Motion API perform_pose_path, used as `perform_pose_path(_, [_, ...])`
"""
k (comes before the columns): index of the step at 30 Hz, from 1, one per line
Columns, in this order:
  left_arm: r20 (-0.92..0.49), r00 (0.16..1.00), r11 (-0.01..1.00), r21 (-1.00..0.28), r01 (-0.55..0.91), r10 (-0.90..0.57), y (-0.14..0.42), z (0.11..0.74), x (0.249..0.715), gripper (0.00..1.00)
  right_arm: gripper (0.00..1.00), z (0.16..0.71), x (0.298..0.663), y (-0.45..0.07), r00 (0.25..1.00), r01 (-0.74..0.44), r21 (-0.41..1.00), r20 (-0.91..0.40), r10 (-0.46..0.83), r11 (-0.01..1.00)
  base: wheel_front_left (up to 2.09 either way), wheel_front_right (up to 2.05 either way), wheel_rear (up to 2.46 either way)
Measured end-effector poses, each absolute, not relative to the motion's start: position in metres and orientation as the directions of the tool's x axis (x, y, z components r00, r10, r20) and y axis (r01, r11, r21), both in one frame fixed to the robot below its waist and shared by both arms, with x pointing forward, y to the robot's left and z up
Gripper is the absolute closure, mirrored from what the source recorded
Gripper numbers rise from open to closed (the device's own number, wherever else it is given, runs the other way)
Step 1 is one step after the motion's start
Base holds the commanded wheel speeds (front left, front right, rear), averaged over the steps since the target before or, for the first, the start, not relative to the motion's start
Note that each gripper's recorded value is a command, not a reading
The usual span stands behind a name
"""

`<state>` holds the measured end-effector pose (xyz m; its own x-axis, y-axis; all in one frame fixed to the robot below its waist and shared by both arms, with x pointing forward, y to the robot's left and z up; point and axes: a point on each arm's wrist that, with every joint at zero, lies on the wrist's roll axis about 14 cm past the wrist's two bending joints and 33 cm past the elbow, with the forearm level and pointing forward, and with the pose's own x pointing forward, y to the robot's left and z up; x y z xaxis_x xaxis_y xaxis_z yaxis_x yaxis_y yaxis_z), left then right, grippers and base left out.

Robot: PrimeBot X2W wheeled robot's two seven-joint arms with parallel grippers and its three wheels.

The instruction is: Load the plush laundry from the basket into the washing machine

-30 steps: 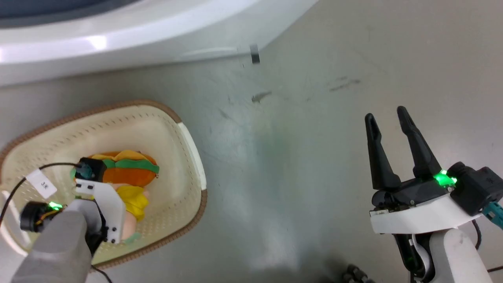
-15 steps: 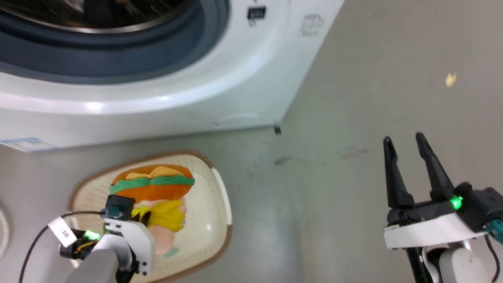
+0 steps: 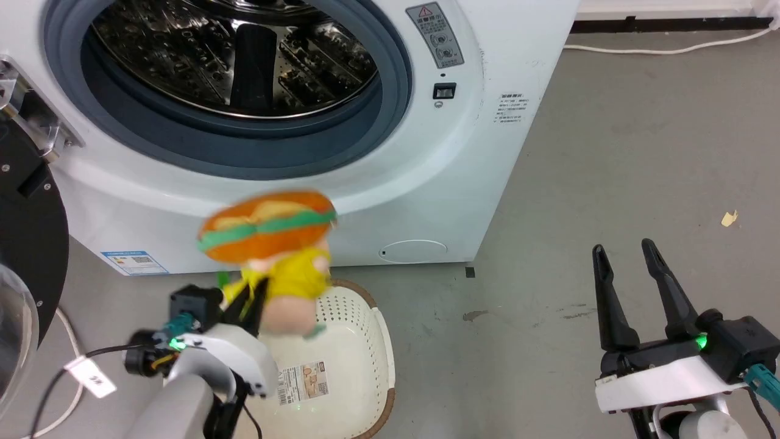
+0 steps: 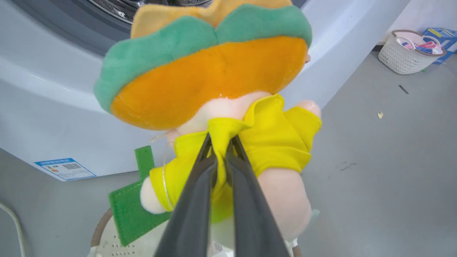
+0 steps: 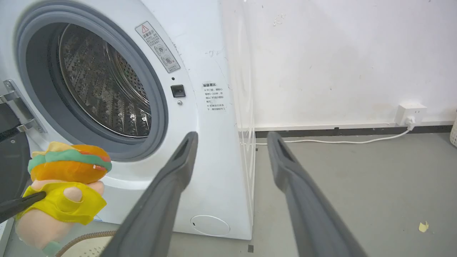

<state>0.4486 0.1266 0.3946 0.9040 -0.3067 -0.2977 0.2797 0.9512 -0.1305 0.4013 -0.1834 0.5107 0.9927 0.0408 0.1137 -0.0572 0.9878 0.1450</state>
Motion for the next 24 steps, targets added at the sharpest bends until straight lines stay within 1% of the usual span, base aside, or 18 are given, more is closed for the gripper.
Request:
perform_pose_path(1, [-0.228, 0.928, 0.954, -0.122, 0.275, -0.296, 0.128, 0.415, 0.457, 1.0, 0.0, 0.511, 0.401, -0.183, 0.993, -0.058, 0.145, 0.114, 0.042, 0.988, 0.0, 0.0, 0.0])
perform_pose_path(5, [-0.121, 0.952, 0.956, -0.125, 0.265, -0.28, 0.129, 0.445, 0.476, 1.0, 0.0, 0.505, 0.402, -0.186, 0.995, -0.048, 0.143, 0.097, 0.035, 0.988, 0.0, 0.0, 0.0])
perform_pose_path(9, [-0.095, 0.961, 0.96, -0.128, 0.248, -0.26, 0.134, 0.455, 0.499, 1.0, 0.0, 0.493, 0.405, -0.188, 0.997, -0.037, 0.142, 0.065, 0.028, 0.989, 0.0, 0.0, 0.0])
perform_pose_path(14, [-0.05, 0.965, 0.963, -0.088, 0.254, -0.259, 0.136, 0.481, 0.554, 1.0, 0.0, 0.477, 0.413, -0.192, 1.0, -0.022, 0.143, 0.024, 0.018, 0.99, 0.0, 0.0, 0.0])
perform_pose_path(17, [-0.06, 0.96, 0.961, -0.051, 0.271, -0.274, 0.135, 0.488, 0.588, 1.0, 0.0, 0.467, 0.42, -0.197, 1.0, -0.005, 0.142, 0.003, 0.004, 0.99, 0.0, 0.0, 0.0])
perform_pose_path(20, [-0.114, 0.948, 0.954, 0.011, 0.3, -0.297, 0.132, 0.484, 0.623, 1.0, 0.0, 0.456, 0.427, -0.2, 1.0, 0.008, 0.153, -0.022, -0.004, 0.988, 0.0, 0.0, 0.0])
perform_pose_path(24, [-0.187, 0.938, 0.949, 0.065, 0.308, -0.292, 0.134, 0.474, 0.669, 1.0, 0.0, 0.444, 0.44, -0.2, 0.999, 0.007, 0.157, -0.039, -0.001, 0.988, 0.0, 0.0, 0.0])
